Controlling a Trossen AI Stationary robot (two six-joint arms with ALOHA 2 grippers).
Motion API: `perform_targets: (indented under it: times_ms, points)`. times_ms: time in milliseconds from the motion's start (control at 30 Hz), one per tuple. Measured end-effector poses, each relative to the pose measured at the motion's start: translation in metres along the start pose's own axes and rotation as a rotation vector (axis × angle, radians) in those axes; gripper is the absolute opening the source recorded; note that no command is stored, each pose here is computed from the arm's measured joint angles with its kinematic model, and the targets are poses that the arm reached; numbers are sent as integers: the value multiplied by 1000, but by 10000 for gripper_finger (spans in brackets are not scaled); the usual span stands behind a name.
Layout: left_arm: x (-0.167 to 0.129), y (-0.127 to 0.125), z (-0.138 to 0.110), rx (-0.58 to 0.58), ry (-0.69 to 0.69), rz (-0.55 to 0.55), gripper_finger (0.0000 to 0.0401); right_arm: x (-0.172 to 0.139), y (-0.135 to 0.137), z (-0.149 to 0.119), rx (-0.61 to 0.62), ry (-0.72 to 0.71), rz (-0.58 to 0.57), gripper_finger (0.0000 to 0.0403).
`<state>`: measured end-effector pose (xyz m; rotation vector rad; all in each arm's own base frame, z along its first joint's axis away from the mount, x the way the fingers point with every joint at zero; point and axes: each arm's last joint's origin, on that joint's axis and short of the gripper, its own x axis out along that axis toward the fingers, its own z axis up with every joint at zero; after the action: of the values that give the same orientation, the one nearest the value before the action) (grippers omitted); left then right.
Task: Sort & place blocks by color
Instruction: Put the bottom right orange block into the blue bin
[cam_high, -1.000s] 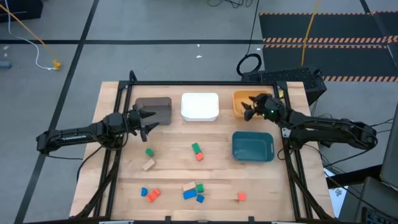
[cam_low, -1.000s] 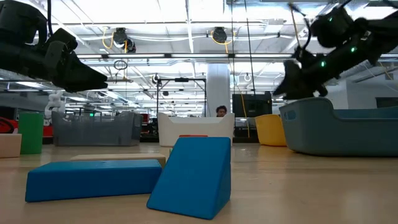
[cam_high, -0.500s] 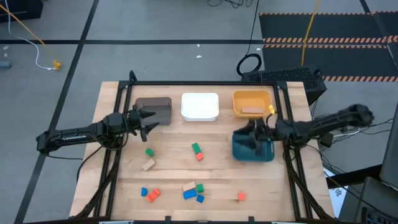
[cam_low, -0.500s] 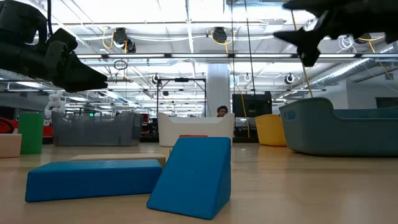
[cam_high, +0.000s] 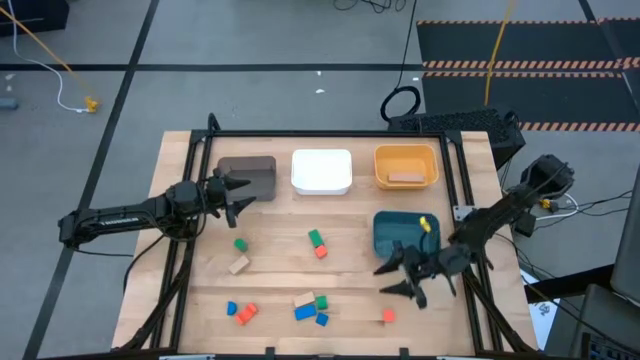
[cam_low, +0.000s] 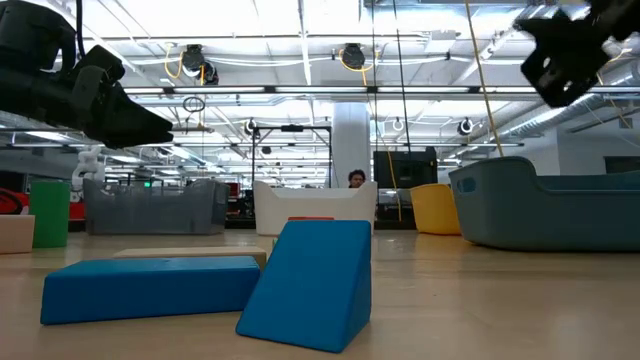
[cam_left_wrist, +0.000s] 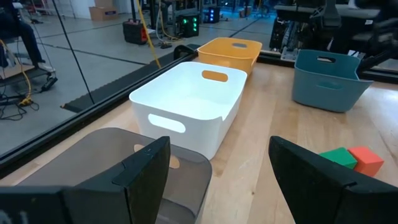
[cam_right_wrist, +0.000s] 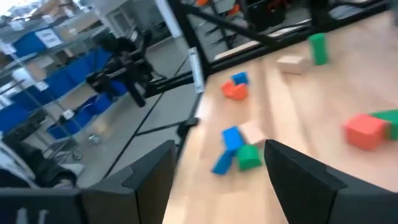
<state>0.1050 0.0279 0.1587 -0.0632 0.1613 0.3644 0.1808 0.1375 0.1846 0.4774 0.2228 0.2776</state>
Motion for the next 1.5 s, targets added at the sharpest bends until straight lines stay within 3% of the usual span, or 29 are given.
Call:
perform_targets:
  times_ms: [133, 267, 467, 700, 933, 1200, 1500]
  points:
    - [0, 0, 0, 0, 0, 0, 273, 21, 23, -2, -81, 52, 30, 238]
    - [0, 0, 0, 0, -1, 0, 273, 32, 32, -8, -172, 182, -24, 238]
    - [0, 0, 0, 0, 0, 0, 273, 33, 29, -20, -53, 294, -111, 238]
    - [0, 0, 0, 0, 0, 0, 273, 33, 35, -50, -19, 387, -117, 238]
    - [0, 0, 0, 0, 0, 0, 273, 31, 39, -68, -30, 443, -117, 238]
    - [0, 0, 0, 0, 0, 0, 273, 23, 33, -77, -161, 548, -173, 238]
    - [0, 0, 0, 0, 0, 0, 273, 25, 29, -88, -190, 556, -205, 238]
